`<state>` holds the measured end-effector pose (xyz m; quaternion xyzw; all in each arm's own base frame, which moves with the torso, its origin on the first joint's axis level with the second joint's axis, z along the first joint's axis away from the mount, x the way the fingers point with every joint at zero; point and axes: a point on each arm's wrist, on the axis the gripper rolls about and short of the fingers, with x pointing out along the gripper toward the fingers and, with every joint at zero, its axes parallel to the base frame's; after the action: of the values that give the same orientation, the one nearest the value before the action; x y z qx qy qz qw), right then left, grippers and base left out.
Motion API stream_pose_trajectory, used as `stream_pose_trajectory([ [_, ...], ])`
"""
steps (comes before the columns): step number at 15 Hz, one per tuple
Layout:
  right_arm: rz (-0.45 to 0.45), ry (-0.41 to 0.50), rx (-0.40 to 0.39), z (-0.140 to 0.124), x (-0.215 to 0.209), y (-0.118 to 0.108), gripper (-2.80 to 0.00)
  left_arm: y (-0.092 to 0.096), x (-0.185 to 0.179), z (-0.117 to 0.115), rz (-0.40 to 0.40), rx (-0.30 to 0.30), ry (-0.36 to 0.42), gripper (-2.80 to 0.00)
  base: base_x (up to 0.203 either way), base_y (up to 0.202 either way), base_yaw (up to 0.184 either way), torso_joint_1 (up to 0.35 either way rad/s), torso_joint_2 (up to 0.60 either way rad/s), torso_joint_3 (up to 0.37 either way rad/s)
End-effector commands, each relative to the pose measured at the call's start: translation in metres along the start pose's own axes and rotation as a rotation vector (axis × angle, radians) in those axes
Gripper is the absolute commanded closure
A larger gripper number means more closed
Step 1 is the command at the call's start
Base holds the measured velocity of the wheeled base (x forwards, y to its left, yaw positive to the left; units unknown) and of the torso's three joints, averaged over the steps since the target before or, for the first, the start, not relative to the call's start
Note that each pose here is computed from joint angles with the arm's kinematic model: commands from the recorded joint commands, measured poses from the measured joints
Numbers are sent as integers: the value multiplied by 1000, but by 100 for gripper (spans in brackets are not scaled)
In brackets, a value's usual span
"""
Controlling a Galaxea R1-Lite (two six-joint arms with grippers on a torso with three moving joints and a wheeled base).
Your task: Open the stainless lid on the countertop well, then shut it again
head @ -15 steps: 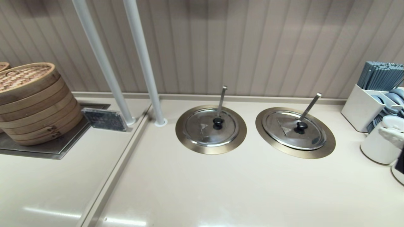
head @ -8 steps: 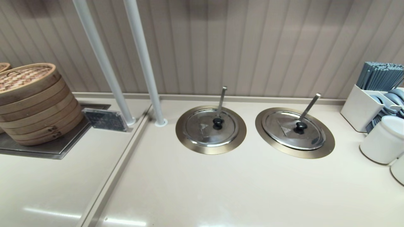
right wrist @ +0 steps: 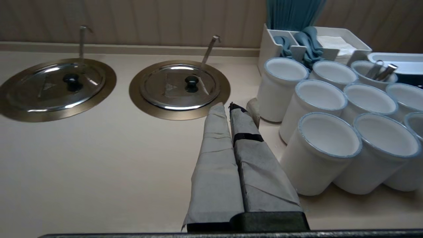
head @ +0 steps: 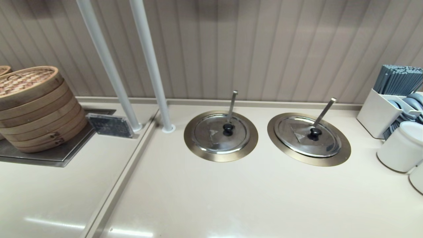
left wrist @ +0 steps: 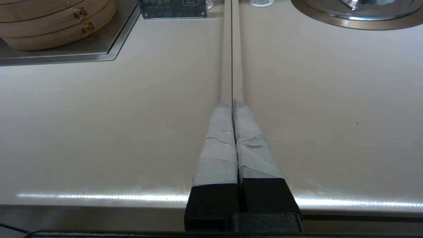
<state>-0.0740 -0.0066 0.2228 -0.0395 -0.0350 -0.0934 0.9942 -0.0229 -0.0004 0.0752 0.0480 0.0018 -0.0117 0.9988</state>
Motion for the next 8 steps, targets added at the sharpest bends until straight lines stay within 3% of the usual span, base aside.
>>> stream_pose_trajectory([
  [1, 101, -102, 0, -29, -27, 1, 0, 0, 0, 0, 1, 0, 0, 0, 0, 0, 0, 0, 0, 0],
  [2, 145, -84, 1, -45, -26, 4, 0, 0, 0, 0, 0, 0, 0, 0, 0, 0, 0, 0, 0, 0],
  [5, 252, 103, 0, -100, 8, 18, 0, 0, 0, 0, 0, 0, 0, 0, 0, 0, 0, 0, 0, 0],
  [7, 283, 108, -6, -133, 28, 25, 0, 0, 0, 0, 2, -1, 0, 0, 0, 0, 0, 0, 0, 0],
  [8, 278, 41, 16, -138, 34, 27, 0, 0, 0, 0, 0, 1, 0, 0, 0, 0, 0, 0, 0, 0],
])
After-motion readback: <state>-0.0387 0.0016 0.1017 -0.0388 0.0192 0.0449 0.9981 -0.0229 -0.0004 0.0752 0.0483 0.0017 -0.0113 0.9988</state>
